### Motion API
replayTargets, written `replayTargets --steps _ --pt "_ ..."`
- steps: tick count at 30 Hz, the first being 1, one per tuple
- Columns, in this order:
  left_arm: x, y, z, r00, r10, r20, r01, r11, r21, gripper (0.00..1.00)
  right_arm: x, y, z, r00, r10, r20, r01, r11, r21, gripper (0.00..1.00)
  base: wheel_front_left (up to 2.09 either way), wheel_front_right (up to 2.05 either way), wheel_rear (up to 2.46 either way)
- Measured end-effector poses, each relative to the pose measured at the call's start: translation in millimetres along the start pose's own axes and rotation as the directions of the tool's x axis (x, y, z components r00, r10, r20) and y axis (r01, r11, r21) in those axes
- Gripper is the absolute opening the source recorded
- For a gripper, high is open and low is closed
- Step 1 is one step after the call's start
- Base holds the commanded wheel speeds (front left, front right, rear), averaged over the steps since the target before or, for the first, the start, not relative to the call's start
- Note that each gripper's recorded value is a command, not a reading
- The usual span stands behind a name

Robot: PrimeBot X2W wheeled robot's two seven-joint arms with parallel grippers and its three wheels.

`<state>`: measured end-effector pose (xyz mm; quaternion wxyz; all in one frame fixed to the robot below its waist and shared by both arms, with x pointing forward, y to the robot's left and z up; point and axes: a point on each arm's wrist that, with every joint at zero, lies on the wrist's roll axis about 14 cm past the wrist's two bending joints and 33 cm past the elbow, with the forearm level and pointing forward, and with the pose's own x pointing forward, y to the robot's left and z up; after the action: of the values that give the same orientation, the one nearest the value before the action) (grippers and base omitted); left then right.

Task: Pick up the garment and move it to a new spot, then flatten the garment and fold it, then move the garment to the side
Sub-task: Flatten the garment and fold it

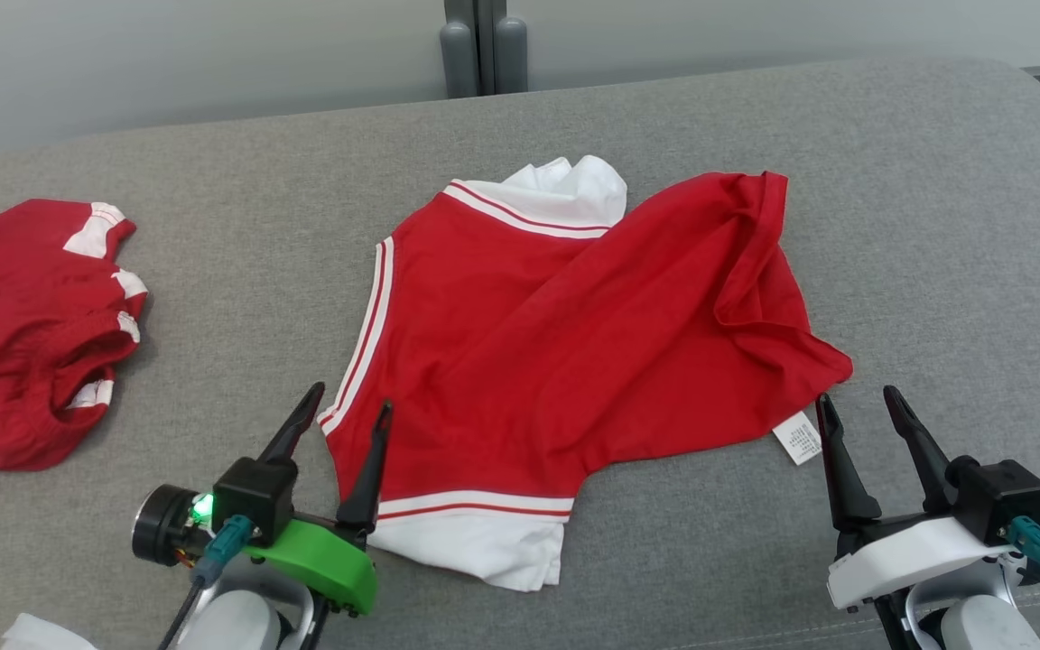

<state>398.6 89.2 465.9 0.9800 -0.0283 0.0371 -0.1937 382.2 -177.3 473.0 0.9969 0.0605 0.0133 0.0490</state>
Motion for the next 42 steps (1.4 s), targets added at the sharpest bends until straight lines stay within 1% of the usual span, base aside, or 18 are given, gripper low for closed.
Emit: replayTargets --steps 4,8,18,19,20,21,22,27,31,35,39,42 --pt "-1 23 -22 0.996 0.063 -0.069 -0.065 0.998 -0.014 1.00 0 -5 -3 1.000 -0.015 -0.009 0.015 1.000 0.000 1.00 0.00 0.00 0.00" --pt "-4 34 -49 0.984 0.090 -0.154 -0.095 0.995 -0.025 1.00 2 -10 -4 1.000 -0.027 -0.011 0.027 1.000 -0.002 1.00 0.00 0.00 0.00" --pt "-12 21 -103 0.945 0.054 -0.322 -0.086 0.993 -0.085 1.00 8 -9 -8 0.999 -0.028 -0.020 0.028 1.000 0.001 1.00 0.00 0.00 0.00" --pt "-12 20 -105 0.942 0.051 -0.330 -0.084 0.993 -0.088 0.96 8 -9 -9 0.999 -0.026 -0.022 0.026 1.000 0.001 1.00 0.00 0.00 0.00" --pt "-11 19 -107 0.941 0.044 -0.336 -0.081 0.992 -0.097 0.48 8 -8 -10 0.999 -0.024 -0.024 0.024 1.000 0.002 1.00 0.00 0.00 0.00" --pt "-9 17 -108 0.939 0.036 -0.341 -0.075 0.992 -0.102 0.17 9 -7 -10 0.999 -0.022 -0.025 0.023 1.000 0.003 1.00 0.00 0.00 0.00" --pt "-7 16 -108 0.940 0.032 -0.340 -0.070 0.992 -0.102 0.00 9 -7 -10 1.000 -0.021 -0.022 0.021 1.000 0.003 1.00 0.00 0.00 0.00" --pt "11 10 -92 0.958 0.006 -0.288 -0.040 0.993 -0.111 0.00 13 -7 -7 1.000 -0.020 -0.014 0.020 1.000 0.002 1.00 0.00 0.00 0.00" --pt "36 5 -51 0.987 -0.024 -0.160 0.009 0.996 -0.088 0.00 12 -8 -7 1.000 -0.025 -0.013 0.025 1.000 0.002 1.00 0.00 0.00 0.00" --pt "48 -16 -26 0.993 -0.091 -0.078 0.086 0.994 -0.065 0.00 11 -11 -7 0.999 -0.033 -0.012 0.033 0.999 0.002 1.00 0.00 0.00 0.00" --pt "56 -37 -15 0.987 -0.153 -0.043 0.150 0.987 -0.060 0.00 10 -13 -7 0.999 -0.040 -0.013 0.040 0.999 0.003 1.00 0.00 0.00 0.00" --pt "61 -57 -15 0.978 -0.206 -0.046 0.203 0.977 -0.063 0.00 11 -14 -7 0.999 -0.043 -0.012 0.043 0.999 0.003 1.00 0.00 0.00 0.00"
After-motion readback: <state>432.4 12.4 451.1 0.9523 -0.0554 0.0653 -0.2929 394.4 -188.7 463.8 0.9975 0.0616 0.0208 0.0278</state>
